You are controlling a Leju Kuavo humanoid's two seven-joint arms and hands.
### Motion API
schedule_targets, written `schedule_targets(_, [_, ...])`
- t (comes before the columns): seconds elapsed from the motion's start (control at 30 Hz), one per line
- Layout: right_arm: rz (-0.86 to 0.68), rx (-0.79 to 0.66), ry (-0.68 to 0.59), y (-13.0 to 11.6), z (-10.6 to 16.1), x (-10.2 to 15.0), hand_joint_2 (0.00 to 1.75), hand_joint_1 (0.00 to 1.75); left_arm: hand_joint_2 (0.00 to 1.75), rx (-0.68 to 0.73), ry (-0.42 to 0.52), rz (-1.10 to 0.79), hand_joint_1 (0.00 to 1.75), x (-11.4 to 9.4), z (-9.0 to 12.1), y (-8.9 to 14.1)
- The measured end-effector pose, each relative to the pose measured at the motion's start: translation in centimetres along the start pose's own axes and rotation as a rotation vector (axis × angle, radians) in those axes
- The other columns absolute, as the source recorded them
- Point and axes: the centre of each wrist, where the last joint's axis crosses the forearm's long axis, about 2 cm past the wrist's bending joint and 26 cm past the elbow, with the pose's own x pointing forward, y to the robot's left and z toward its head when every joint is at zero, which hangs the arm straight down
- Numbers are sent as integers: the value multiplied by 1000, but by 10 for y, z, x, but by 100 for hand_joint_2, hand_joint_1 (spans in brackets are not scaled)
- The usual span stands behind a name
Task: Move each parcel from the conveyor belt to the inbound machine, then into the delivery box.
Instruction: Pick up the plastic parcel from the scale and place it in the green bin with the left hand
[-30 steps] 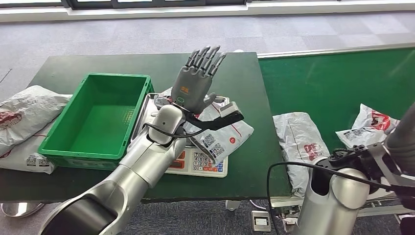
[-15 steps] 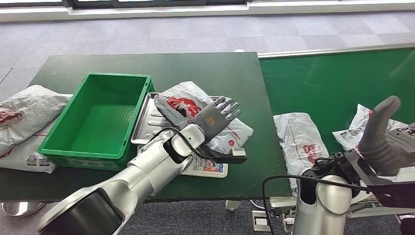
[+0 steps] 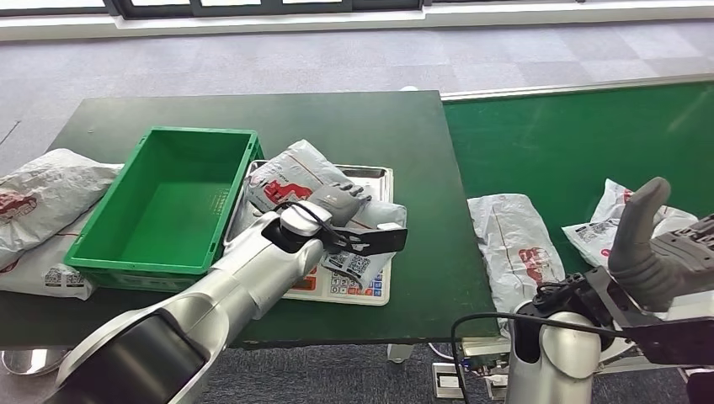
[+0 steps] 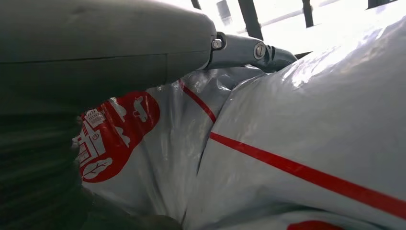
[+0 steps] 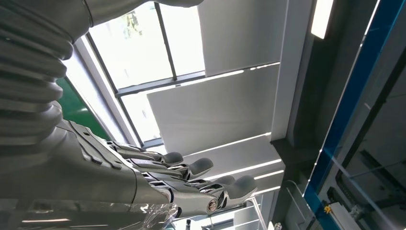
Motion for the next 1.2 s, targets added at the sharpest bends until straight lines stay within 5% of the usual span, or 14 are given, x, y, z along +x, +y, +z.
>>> schedule_targets(0.03, [0,1,2,0,1,0,175,0,175,-14,4,18,161,-6,0,0])
schedule_targets(0.07, [-1,2,4,0,1,0,175,0,175,-21,2,30,175,-12,0,0])
schedule_targets(0.47, [5,12,13,-1,4,-1,175,0,175,48,-10,-88,175,-24,0,-2])
schedule_targets(0.87, [11,31,23,0,9,-3,175,0,175,429,63,-81,175,-42,2,-4])
schedule_targets(1.03, [12,39,27,0,11,-3,175,0,175,733,276,-54,175,-59,7,4])
schedule_targets(1.2, [20,48,38,-2,14,-5,175,0,175,974,498,-12,175,-111,23,30])
